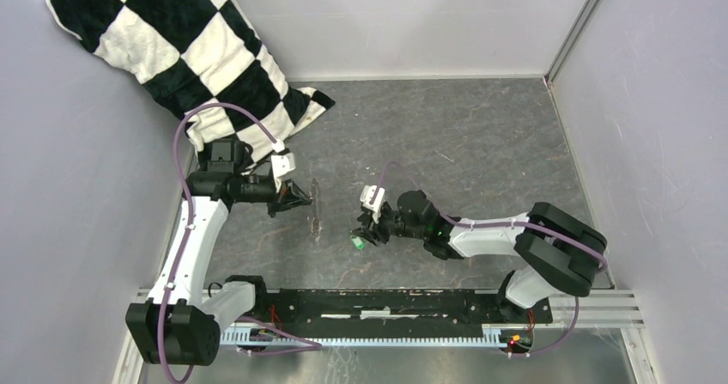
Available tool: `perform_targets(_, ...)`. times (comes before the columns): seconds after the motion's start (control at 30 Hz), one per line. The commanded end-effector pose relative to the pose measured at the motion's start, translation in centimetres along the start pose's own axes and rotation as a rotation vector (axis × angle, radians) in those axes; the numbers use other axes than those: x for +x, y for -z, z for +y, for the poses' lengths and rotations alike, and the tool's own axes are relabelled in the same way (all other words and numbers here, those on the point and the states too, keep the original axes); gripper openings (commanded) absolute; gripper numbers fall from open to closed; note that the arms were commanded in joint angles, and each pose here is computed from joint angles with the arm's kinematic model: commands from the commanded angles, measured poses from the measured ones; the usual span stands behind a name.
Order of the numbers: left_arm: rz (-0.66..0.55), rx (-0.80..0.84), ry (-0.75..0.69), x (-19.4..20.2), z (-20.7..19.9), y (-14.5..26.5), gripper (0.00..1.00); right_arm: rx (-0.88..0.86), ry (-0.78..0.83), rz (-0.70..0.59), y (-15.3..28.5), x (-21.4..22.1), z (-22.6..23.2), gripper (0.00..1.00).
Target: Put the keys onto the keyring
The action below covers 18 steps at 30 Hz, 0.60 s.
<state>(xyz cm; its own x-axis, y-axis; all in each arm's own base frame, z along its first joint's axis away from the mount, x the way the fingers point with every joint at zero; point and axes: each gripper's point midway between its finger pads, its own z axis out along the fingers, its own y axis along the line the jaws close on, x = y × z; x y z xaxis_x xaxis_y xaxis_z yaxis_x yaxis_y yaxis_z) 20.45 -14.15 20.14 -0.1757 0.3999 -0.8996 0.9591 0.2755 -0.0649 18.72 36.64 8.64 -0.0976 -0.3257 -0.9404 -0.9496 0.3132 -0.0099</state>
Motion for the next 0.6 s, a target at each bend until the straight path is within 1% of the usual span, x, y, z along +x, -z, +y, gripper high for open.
perform_targets(0.0, -0.05, 0.091, -0.187, -1.0, -1.9, 0.3, 0.02, -0.189, 0.003, -0.125, -0.6, -2.6, 1.5, 0.45)
perform_targets(0.07, -0.044, 0.099, -0.185, -0.7, -2.0, 0.2, 0.02, -0.217, 0.001, -0.118, -0.7, -1.9, 1.9, 0.45)
perform_targets(0.13, -0.045, 0.121, -0.216, -0.4, -2.4, 0.2, 0.02, -0.226, -0.019, -0.102, -1.1, -1.1, 2.0, 0.44)
perform_targets(0.2, -0.059, 0.176, -0.255, -0.2, -4.0, 0.4, 0.02, -0.228, -0.03, -0.083, -1.4, -0.1, 2.0, 0.43)
perform_targets(0.27, -0.084, 0.233, -0.337, -0.1, -5.7, 0.6, 0.02, -0.22, -0.056, -0.087, -1.3, 0.3, 2.1, 0.43)
perform_targets(0.33, -0.105, 0.24, -0.353, -0.4, -6.2, 0.6, 0.02, -0.2, -0.065, -0.081, -1.3, 0.7, 1.7, 0.41)
perform_targets(0.4, -0.122, 0.24, -0.376, -0.8, -6.4, 0.6, 0.02, -0.184, -0.06, -0.112, -0.9, 0.0, 1.5, 0.41)
perform_targets(0.5, -0.158, 0.24, -0.436, -1.8, -6.7, 0.7, 0.02, -0.167, -0.044, -0.168, 0.0, -2.4, 1.2, 0.46)
perform_targets(0.57, -0.184, 0.245, -0.502, -2.6, -7.1, 0.7, 0.02, -0.161, -0.026, -0.208, 0.8, -4.2, 1.2, 0.5)
